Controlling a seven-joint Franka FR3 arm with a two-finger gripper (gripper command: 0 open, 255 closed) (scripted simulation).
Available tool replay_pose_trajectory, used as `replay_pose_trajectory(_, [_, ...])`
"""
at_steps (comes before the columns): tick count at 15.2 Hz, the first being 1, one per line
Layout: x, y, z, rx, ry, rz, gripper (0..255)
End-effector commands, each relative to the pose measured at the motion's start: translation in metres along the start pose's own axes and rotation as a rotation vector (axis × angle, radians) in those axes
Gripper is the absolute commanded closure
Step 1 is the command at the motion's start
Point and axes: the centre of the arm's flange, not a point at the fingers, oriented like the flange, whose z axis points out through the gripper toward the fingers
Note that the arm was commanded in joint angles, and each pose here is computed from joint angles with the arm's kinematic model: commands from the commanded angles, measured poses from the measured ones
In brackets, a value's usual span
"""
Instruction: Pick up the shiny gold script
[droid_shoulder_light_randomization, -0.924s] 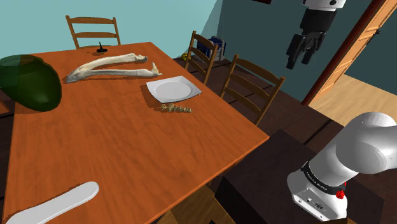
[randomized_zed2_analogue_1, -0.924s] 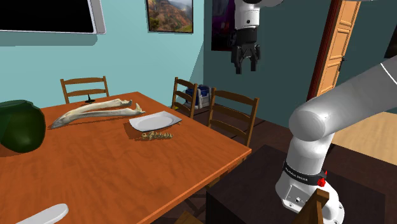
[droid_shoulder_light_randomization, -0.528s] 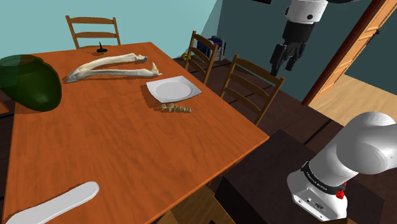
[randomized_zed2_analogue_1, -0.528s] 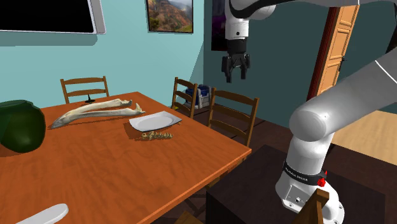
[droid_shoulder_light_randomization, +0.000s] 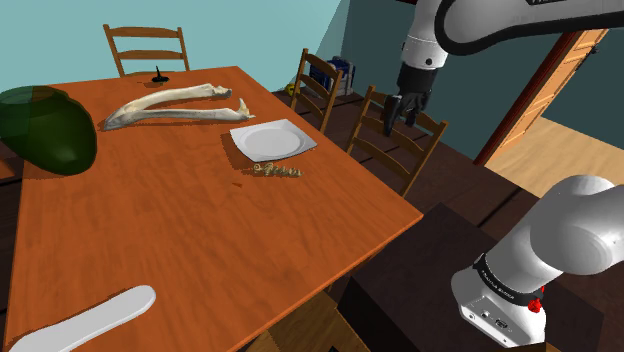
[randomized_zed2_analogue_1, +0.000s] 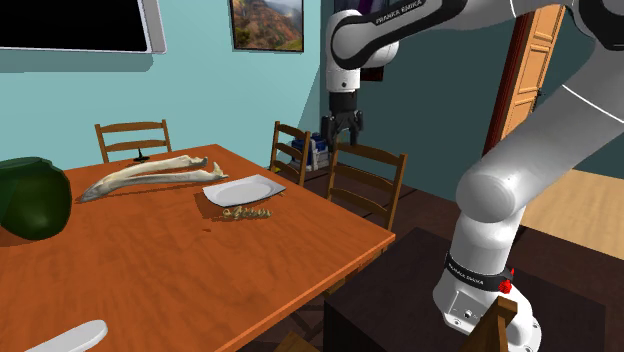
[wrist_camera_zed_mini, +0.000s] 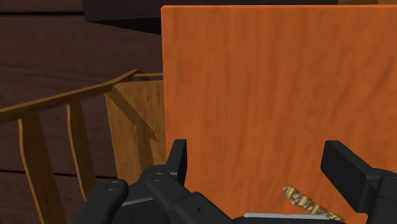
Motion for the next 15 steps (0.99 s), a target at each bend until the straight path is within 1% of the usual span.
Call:
replay_pose_trajectory(1, [0.016,-0.008,0.019,0.001,0.014,-0.015,0])
replay_pose_trajectory(15, [0.130,-0.081,0.132,0.003,0.091,-0.114,0])
